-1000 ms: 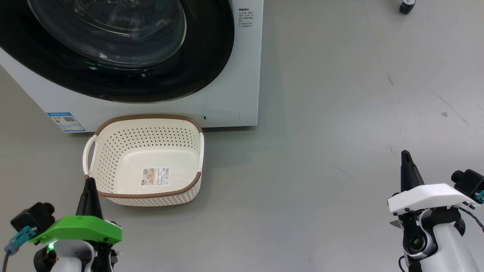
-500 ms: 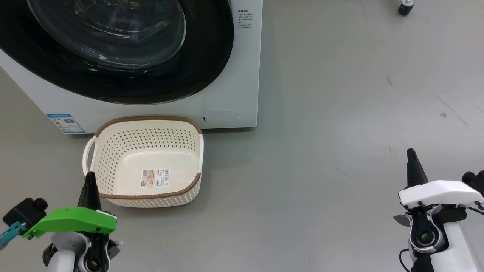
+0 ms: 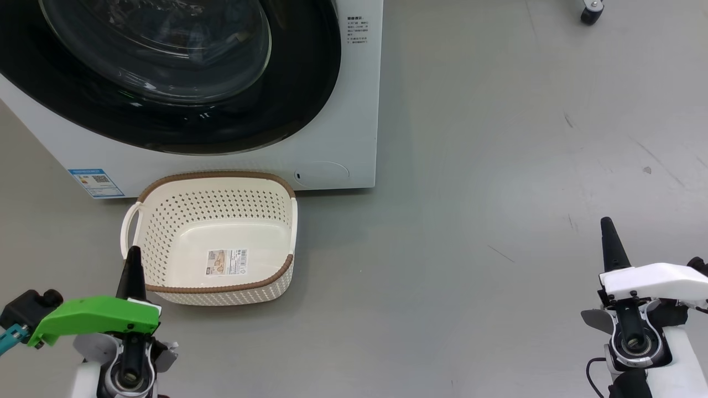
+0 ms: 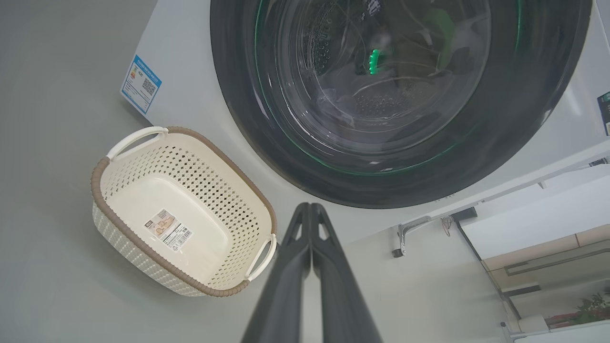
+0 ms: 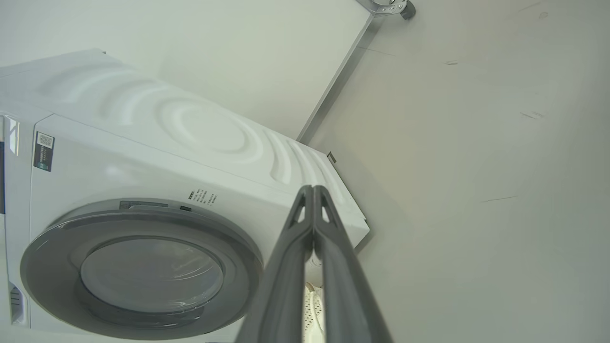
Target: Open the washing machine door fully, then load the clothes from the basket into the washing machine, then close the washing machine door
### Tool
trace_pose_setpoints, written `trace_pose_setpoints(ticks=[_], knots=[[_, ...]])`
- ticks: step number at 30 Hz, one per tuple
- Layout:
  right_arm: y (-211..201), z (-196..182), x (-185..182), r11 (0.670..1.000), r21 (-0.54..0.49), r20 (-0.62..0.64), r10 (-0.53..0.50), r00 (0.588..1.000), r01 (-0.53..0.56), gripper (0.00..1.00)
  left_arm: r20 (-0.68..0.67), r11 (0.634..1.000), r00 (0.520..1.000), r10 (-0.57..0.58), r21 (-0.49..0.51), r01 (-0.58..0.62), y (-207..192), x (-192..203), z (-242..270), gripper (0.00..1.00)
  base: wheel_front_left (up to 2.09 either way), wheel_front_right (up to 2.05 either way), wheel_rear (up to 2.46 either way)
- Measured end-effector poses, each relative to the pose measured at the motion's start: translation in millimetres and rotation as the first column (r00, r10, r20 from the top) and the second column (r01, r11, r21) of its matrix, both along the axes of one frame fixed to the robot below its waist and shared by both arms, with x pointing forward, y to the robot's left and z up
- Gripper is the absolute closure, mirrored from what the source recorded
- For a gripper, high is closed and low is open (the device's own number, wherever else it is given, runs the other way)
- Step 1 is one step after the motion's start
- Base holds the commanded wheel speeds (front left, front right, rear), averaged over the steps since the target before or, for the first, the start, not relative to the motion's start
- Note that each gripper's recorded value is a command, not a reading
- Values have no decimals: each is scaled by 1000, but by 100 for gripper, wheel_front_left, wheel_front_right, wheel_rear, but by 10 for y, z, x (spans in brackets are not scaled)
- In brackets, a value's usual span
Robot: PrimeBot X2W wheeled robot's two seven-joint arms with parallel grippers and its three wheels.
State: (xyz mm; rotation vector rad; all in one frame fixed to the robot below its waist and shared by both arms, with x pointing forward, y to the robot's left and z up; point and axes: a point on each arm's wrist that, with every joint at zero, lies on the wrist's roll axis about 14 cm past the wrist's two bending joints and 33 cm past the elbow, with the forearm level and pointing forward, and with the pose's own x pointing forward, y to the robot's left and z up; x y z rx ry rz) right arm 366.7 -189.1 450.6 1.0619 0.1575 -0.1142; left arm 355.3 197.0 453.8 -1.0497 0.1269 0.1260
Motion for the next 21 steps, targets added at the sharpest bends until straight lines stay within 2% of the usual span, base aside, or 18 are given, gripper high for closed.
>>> trace_pose_setpoints(ticks=[10, 21], knots=[[-43, 62, 28, 991, 131, 15, -27, 1000, 25, 100, 19, 991, 1000, 9, -133, -6, -16, 57, 62, 100, 0, 0, 0], [-90, 124, 49, 961, 273, 30, -55, 998, 45, 100, 40, 958, 999, 15, -286, -3, -46, 114, 129, 100, 0, 0, 0]])
